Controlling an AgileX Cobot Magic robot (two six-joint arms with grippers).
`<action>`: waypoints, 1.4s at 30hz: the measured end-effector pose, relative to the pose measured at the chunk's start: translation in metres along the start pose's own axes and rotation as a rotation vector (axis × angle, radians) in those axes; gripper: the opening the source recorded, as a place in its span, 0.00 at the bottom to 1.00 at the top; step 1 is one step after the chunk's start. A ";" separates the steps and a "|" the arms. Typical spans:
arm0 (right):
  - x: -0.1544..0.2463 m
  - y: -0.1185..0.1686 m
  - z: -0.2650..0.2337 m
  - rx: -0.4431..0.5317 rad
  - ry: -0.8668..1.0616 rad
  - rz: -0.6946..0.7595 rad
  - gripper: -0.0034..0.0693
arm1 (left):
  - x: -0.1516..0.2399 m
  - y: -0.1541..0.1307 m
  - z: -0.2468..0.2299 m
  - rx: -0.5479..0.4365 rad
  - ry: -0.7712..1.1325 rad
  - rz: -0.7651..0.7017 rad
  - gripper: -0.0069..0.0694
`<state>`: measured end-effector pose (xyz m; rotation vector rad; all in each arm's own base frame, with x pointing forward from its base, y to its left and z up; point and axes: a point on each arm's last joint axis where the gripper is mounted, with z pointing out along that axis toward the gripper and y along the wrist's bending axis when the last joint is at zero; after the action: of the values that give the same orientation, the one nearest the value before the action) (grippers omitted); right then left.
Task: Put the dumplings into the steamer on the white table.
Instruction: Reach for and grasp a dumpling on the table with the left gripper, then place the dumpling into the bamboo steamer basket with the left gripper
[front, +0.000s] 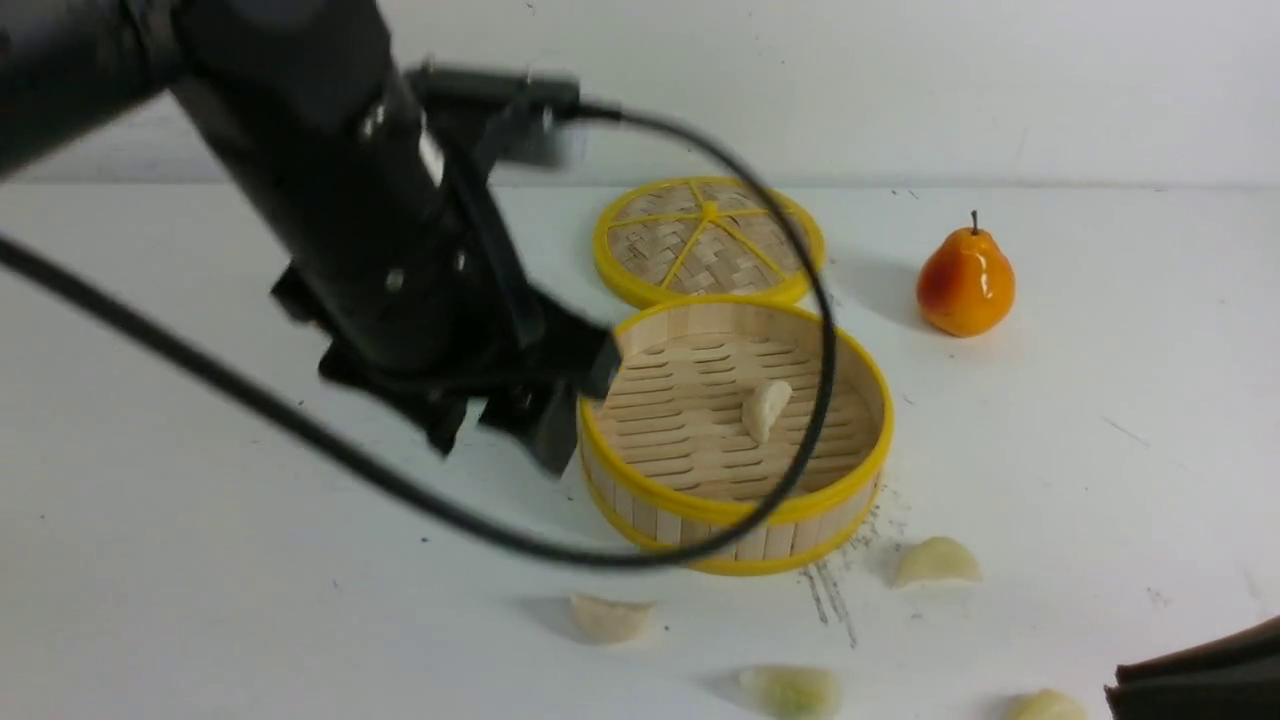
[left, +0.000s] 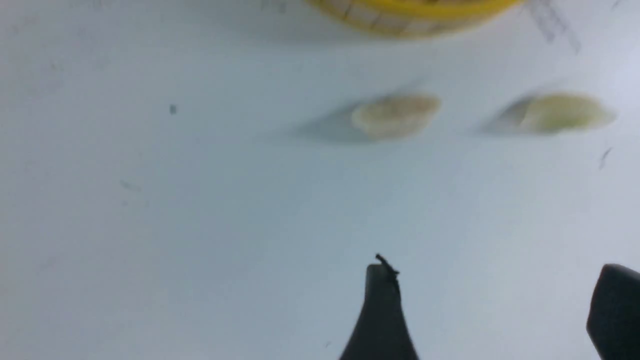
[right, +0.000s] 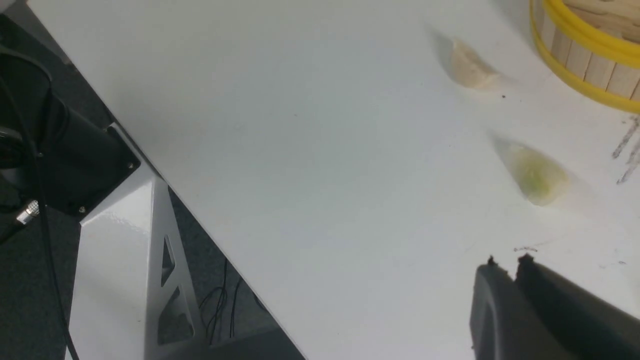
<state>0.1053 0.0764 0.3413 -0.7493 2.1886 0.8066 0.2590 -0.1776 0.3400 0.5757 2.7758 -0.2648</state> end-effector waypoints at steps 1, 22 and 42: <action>0.000 0.000 0.000 -0.001 -0.001 0.001 0.13 | 0.004 0.001 0.010 -0.003 0.012 0.002 0.76; 0.002 0.000 0.000 0.002 0.021 -0.007 0.15 | -0.008 0.006 0.177 0.052 0.051 0.691 0.76; 0.002 -0.001 0.000 0.011 0.024 -0.011 0.15 | -0.012 -0.004 0.176 0.160 0.217 0.488 0.41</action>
<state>0.1046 0.0752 0.3394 -0.7688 2.2064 0.7833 0.3109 -0.2272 0.1784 1.3628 2.7121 -0.3305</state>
